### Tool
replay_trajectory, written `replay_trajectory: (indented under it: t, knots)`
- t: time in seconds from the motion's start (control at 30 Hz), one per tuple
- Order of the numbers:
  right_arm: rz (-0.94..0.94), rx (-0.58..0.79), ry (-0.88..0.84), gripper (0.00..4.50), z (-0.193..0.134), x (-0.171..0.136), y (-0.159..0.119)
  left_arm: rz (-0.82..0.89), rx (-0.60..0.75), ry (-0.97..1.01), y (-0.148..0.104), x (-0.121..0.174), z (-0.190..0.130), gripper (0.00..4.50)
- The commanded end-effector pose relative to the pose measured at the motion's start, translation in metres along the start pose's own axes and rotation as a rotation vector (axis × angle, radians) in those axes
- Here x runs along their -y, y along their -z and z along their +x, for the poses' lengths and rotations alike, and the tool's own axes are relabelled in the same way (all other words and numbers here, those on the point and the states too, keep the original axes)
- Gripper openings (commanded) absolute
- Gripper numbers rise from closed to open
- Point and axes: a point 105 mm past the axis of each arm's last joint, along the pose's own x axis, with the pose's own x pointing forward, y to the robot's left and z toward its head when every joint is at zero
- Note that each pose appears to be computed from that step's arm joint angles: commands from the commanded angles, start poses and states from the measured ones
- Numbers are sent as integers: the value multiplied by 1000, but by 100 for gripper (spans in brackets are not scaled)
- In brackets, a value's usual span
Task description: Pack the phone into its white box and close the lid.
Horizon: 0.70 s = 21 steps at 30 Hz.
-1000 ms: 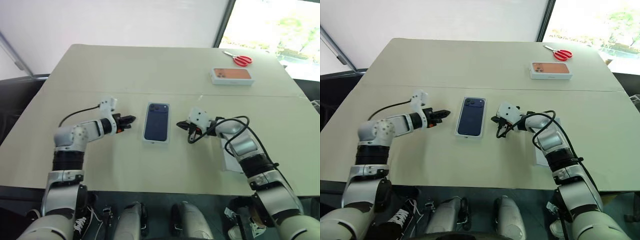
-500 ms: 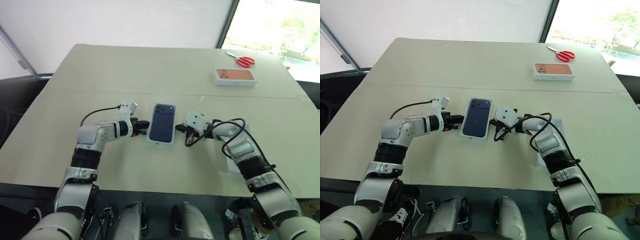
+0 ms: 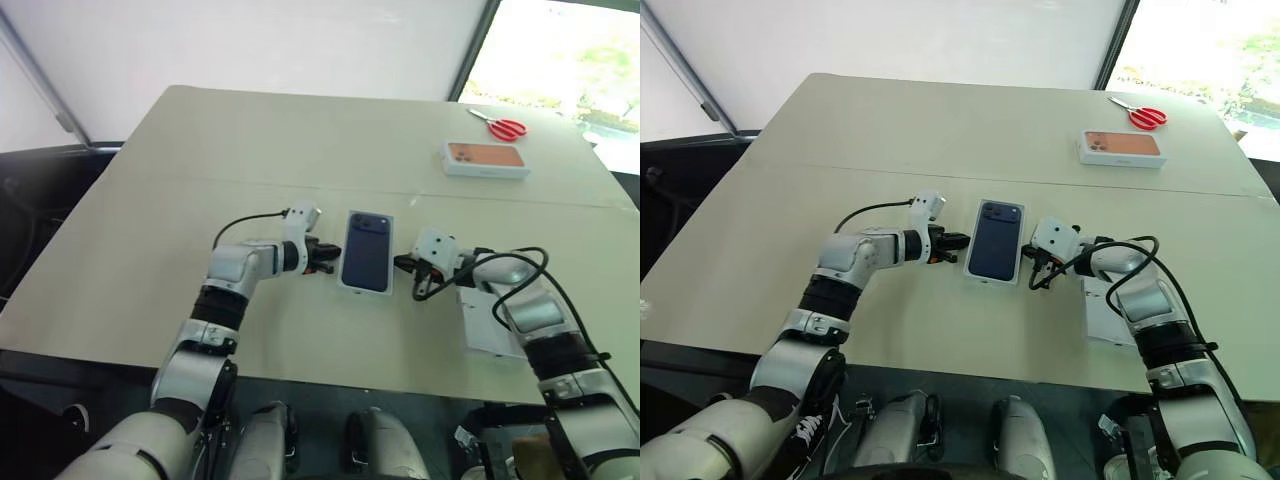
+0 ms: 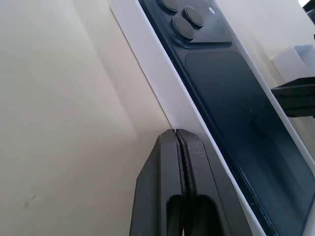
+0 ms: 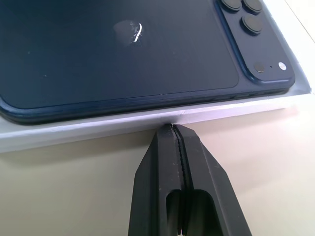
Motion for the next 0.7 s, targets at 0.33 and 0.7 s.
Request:
replay_trajectory:
  t: [0.33,0.7]
  knots:
    - [-6,-78,54,0,-32,17,24,75,-64,220,6,68,51,7]
    - [-28,-112,18,0,-37,18,28,84,-36,207,-8,67,56,7]
